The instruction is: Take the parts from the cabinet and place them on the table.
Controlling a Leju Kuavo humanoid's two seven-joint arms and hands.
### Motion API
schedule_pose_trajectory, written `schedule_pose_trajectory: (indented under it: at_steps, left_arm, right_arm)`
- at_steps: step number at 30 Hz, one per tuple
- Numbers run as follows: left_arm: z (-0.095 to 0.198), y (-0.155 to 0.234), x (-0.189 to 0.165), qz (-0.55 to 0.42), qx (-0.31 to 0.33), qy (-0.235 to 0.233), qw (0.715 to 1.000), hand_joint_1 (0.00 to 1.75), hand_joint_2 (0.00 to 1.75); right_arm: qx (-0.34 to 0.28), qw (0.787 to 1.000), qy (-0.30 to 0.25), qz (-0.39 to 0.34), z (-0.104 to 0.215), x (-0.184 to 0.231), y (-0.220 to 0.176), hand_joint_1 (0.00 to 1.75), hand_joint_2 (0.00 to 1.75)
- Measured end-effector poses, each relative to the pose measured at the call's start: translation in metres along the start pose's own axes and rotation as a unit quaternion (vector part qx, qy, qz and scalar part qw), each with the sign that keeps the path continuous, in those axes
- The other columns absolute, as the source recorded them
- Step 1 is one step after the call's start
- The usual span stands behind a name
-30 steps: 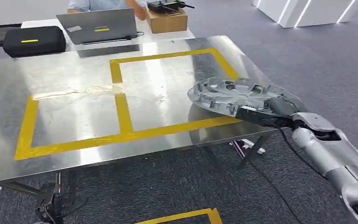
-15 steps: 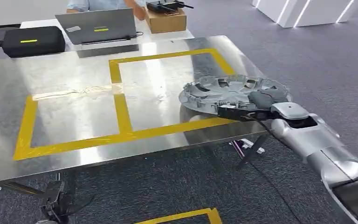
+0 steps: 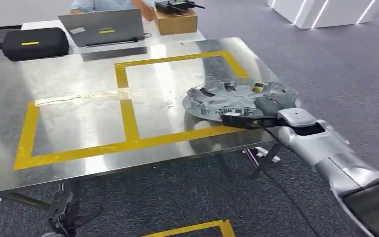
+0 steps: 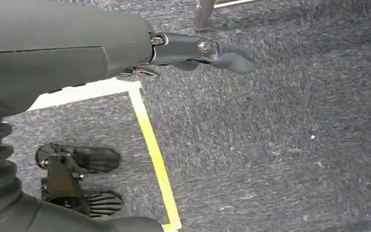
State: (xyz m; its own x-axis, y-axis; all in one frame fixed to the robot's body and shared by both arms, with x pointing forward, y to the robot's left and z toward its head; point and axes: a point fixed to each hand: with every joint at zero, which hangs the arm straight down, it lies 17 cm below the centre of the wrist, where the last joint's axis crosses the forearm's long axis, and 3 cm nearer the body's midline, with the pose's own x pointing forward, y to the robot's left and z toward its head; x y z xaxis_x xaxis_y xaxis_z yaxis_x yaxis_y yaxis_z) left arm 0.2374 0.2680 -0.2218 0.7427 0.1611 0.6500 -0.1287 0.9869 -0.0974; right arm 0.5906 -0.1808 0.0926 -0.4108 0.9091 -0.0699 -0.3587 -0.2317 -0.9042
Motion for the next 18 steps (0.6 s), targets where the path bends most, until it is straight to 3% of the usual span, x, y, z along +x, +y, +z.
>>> schedule_pose_trajectory:
  at_steps: [2,3,4,13,18]
  left_arm:
    - [0.0,-0.004,0.0,0.0,-0.003,-0.002,1.0,0.0,1.75]
    - [0.0,-0.005,0.0,0.0,-0.004,-0.002,1.0,0.0,1.75]
    - [0.0,-0.006,0.0,-0.001,-0.005,-0.002,1.0,0.0,1.75]
    - [0.001,-0.019,-0.001,-0.007,-0.015,-0.002,1.0,0.0,1.75]
    - [0.001,-0.024,-0.001,-0.007,-0.017,-0.002,1.0,0.0,1.75]
  right_arm:
    - [-0.013,1.0,0.001,0.004,-0.001,-0.001,-0.002,1.75,1.75]
    - [-0.022,1.0,0.001,0.008,-0.001,0.0,-0.003,1.59,1.75]
    - [-0.029,0.999,0.001,0.012,-0.001,0.001,-0.002,0.0,1.75]
    - [-0.105,0.992,0.033,0.056,0.0,-0.001,0.01,0.0,1.75]
    - [-0.111,0.991,0.04,0.066,0.003,-0.003,0.022,0.0,1.75]
